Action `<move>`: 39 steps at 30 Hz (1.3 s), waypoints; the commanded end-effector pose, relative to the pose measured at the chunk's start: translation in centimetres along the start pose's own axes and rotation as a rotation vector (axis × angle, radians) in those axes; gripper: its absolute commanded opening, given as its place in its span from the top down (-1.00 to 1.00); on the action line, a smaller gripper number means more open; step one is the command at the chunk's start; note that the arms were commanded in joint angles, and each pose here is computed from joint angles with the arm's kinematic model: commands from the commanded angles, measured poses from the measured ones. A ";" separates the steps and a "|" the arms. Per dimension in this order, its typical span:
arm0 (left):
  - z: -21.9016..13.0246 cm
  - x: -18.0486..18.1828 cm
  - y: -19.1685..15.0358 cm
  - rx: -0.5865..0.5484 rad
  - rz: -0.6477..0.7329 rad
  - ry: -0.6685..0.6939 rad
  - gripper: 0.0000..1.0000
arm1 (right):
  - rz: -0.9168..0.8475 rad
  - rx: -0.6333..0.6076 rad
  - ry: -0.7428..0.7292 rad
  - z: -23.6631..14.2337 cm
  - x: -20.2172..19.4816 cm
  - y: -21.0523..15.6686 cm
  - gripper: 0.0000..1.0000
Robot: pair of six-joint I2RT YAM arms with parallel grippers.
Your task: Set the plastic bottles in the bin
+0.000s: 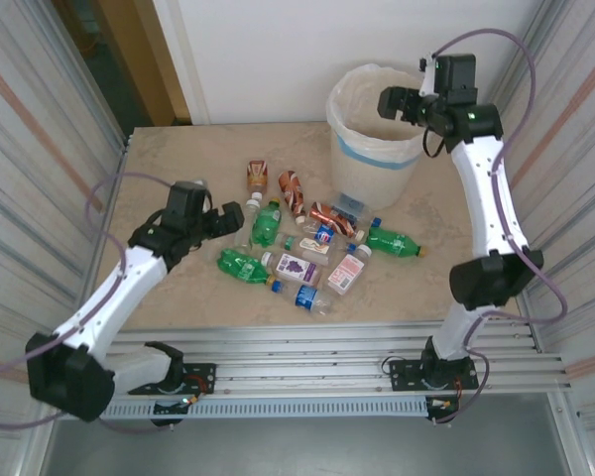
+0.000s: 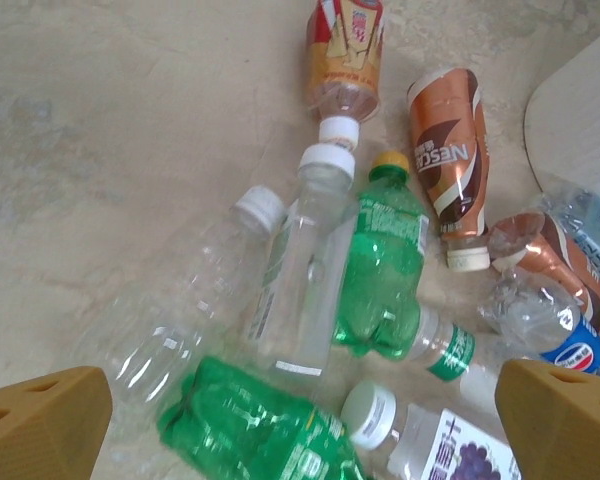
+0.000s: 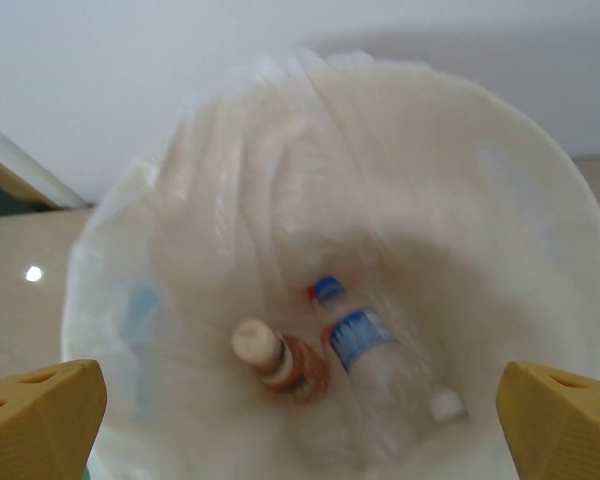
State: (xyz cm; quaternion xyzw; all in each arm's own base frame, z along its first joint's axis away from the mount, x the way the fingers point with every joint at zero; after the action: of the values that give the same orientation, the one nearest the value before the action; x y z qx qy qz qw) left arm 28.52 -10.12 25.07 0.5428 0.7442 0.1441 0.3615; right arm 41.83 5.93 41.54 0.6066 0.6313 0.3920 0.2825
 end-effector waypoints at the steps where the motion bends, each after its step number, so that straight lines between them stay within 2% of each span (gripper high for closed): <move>1: 1.7 -1.3 1.7 0.036 0.062 -0.001 -0.96 | 0.055 -0.010 -0.092 -2.5 -1.1 -2.4 -0.96; 11: 10.2 -3.6 6.2 0.154 0.083 0.085 -0.90 | 0.122 0.004 -0.188 -7.2 -2.7 -9.9 -0.96; 20: 16.7 -4.8 8.1 0.242 0.143 0.147 -0.87 | 0.168 0.072 -0.270 -8.6 -3.7 -16.1 -0.96; 26: 20.3 -4.8 8.3 0.289 0.164 0.174 -0.79 | 0.139 0.130 -0.342 -8.2 -4.0 -18.2 -0.96; 31: 23.0 -4.6 8.2 0.333 0.175 0.204 -0.76 | 0.135 0.134 -0.376 -8.4 -4.3 -18.6 -0.96; 39: 25.6 -4.0 8.0 0.347 0.178 0.231 -0.64 | 0.134 0.132 -0.375 -8.5 -4.3 -18.9 -0.96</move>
State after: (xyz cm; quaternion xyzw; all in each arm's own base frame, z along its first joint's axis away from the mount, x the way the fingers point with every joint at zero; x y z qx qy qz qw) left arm 52.49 -16.08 13.62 0.6353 0.7445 0.1025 0.1776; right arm 25.42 1.35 29.68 0.7195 0.5614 0.2498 0.3236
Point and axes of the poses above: each hand's point on the last joint's axis, 136 mm out from that joint toward the fingers, its own z axis out along the fingers, its own x axis along the line the jaws close on, y = z × x, the point moved 7 cm from there along -z, back along the fingers, and after that the axes turned 7 degrees about -z, right-handed, at the moved point
